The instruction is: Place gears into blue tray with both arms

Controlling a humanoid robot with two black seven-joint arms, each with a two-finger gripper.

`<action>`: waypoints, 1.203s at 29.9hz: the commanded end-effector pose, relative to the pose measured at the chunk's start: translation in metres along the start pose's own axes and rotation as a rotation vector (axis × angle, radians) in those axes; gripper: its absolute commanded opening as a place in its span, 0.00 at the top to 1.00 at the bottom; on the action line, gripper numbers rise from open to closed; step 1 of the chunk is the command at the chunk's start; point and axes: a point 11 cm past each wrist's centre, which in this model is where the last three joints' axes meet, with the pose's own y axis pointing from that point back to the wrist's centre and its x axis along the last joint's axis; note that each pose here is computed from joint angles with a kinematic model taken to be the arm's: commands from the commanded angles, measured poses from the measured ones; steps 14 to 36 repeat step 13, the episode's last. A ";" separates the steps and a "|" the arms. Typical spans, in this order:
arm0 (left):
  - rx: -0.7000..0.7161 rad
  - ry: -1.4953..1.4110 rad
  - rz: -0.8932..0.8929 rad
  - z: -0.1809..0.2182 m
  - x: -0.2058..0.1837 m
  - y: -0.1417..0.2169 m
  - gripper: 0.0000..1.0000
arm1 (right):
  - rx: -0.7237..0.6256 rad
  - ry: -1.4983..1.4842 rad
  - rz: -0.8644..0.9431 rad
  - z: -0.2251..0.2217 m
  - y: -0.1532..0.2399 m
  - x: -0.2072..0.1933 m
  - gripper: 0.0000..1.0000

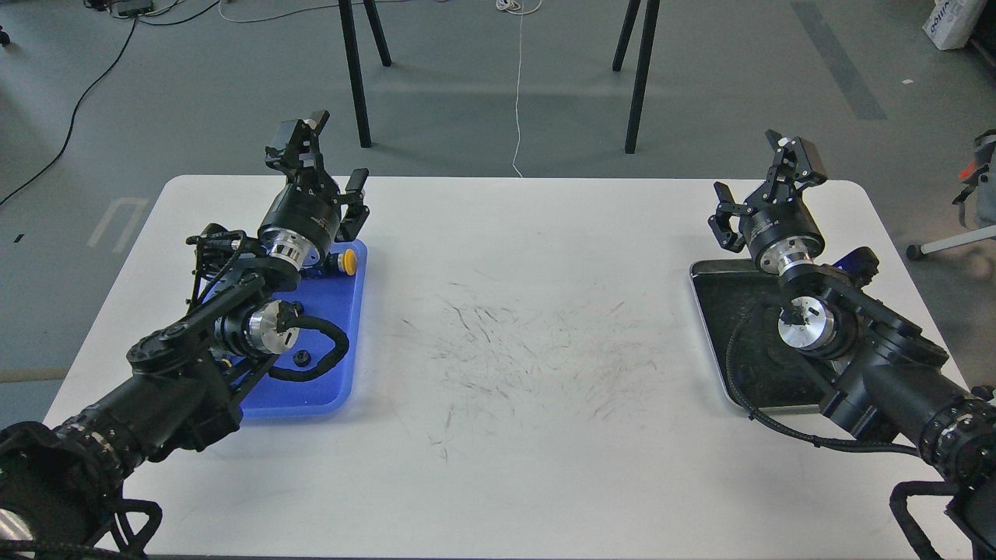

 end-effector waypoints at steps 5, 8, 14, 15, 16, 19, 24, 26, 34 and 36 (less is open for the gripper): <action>0.001 -0.001 -0.001 0.000 0.000 0.000 0.00 | -0.001 0.001 0.000 0.000 0.000 0.000 0.01; 0.001 -0.001 -0.001 0.000 0.000 0.000 0.00 | -0.003 0.004 -0.001 0.001 0.000 0.000 0.01; 0.012 -0.011 -0.012 -0.004 -0.003 0.000 0.00 | -0.005 0.009 -0.002 0.001 0.001 0.001 0.01; 0.012 -0.011 -0.012 -0.004 -0.003 0.000 0.00 | -0.005 0.009 -0.002 0.001 0.001 0.001 0.01; 0.012 -0.011 -0.012 -0.004 -0.003 0.000 0.00 | -0.005 0.009 -0.002 0.001 0.001 0.001 0.01; 0.012 -0.011 -0.012 -0.004 -0.003 0.000 0.00 | -0.005 0.009 -0.002 0.001 0.001 0.001 0.01; 0.012 -0.011 -0.012 -0.004 -0.003 0.000 0.00 | -0.005 0.009 -0.002 0.001 0.001 0.001 0.01; 0.012 -0.011 -0.012 -0.004 -0.003 0.000 0.00 | -0.005 0.009 -0.002 0.001 0.001 0.001 0.01; 0.012 -0.011 -0.012 -0.004 -0.003 0.000 0.00 | -0.005 0.009 -0.002 0.001 0.001 0.001 0.01; 0.012 -0.011 -0.012 -0.004 -0.003 0.000 0.00 | -0.005 0.009 -0.002 0.001 0.001 0.001 0.01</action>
